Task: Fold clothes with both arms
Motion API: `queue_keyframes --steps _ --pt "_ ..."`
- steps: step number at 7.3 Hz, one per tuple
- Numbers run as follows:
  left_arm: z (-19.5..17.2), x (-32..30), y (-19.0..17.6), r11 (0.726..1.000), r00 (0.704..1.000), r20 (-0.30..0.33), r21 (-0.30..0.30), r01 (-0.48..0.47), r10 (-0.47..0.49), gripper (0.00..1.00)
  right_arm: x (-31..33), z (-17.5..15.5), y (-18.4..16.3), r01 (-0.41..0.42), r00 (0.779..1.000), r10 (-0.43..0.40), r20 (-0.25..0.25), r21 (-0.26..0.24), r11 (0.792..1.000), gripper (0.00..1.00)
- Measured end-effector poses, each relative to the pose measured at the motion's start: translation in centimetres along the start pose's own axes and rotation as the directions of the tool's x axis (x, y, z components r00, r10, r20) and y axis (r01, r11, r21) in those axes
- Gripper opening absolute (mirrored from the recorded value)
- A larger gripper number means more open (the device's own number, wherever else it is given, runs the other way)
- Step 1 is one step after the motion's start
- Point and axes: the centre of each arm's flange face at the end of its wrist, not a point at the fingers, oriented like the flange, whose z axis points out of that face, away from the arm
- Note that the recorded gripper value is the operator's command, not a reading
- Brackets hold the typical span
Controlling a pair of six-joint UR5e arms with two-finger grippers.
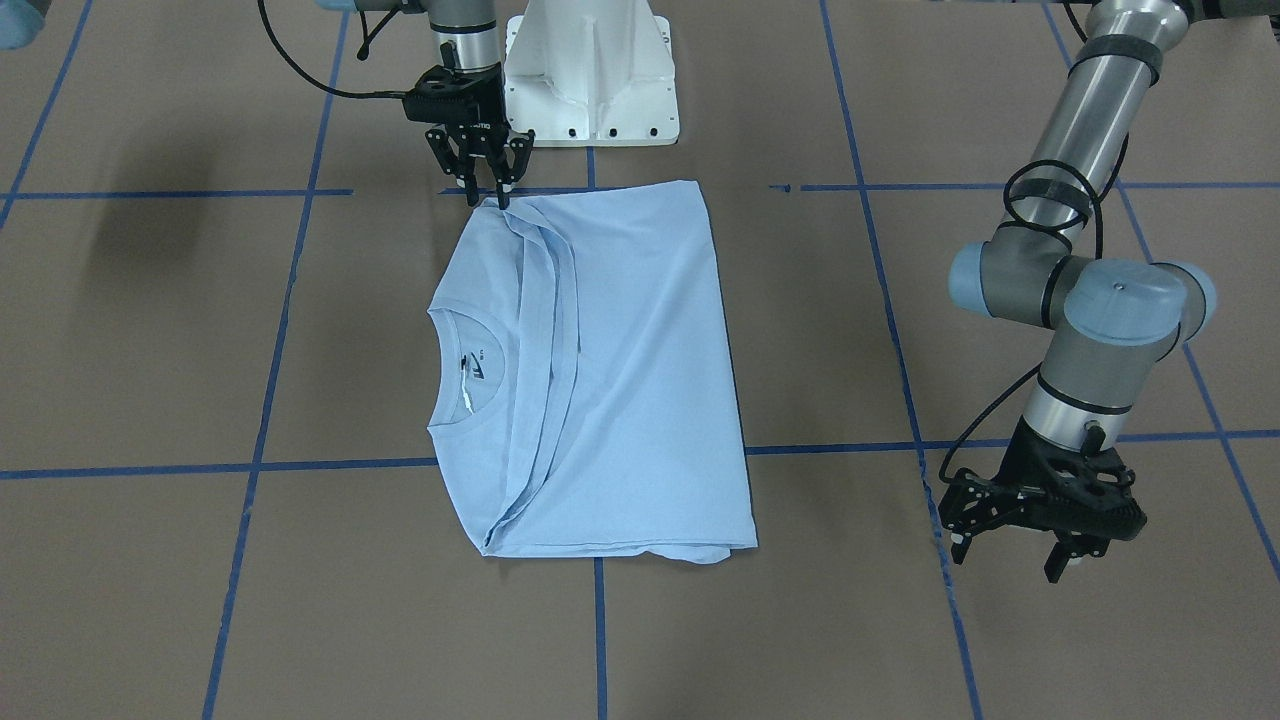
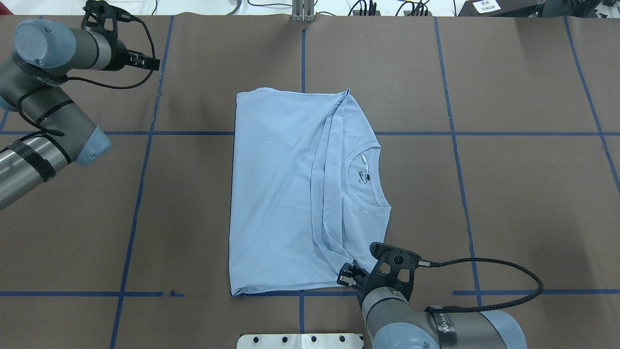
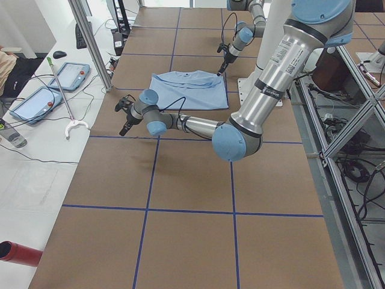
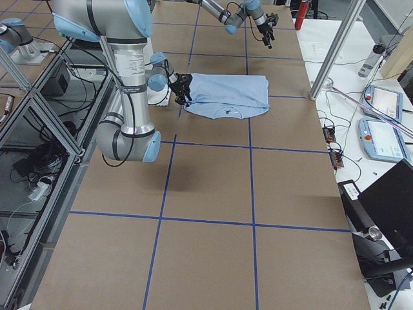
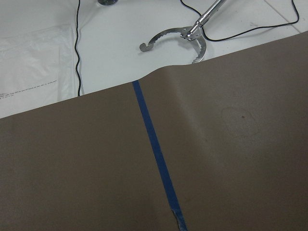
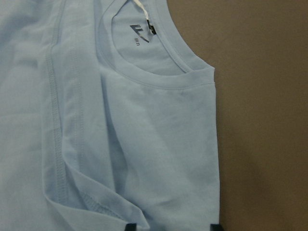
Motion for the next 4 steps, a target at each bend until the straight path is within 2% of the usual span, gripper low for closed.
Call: queue_keyframes --steps 1,2,3,4 --pt "0.00 0.00 0.00 1.000 1.000 0.000 0.000 0.000 0.000 1.00 -0.21 -0.32 -0.19 0.032 0.999 -0.031 0.042 -0.009 0.999 1.00" --pt "0.04 -0.05 0.04 1.000 1.000 0.001 -0.001 -0.001 0.001 1.00 -0.12 -0.63 -0.38 0.051 0.993 -0.048 0.108 -0.019 0.999 0.96" --pt "0.07 -0.07 0.06 1.000 1.000 0.002 -0.001 -0.001 0.001 1.00 0.20 -0.84 -0.50 0.056 0.984 -0.050 0.173 -0.028 0.998 0.73" --pt "0.09 -0.09 0.07 1.000 1.000 0.002 -0.002 -0.001 0.001 1.00 0.54 -0.93 -0.61 0.063 0.972 -0.054 0.229 -0.031 0.998 0.66"
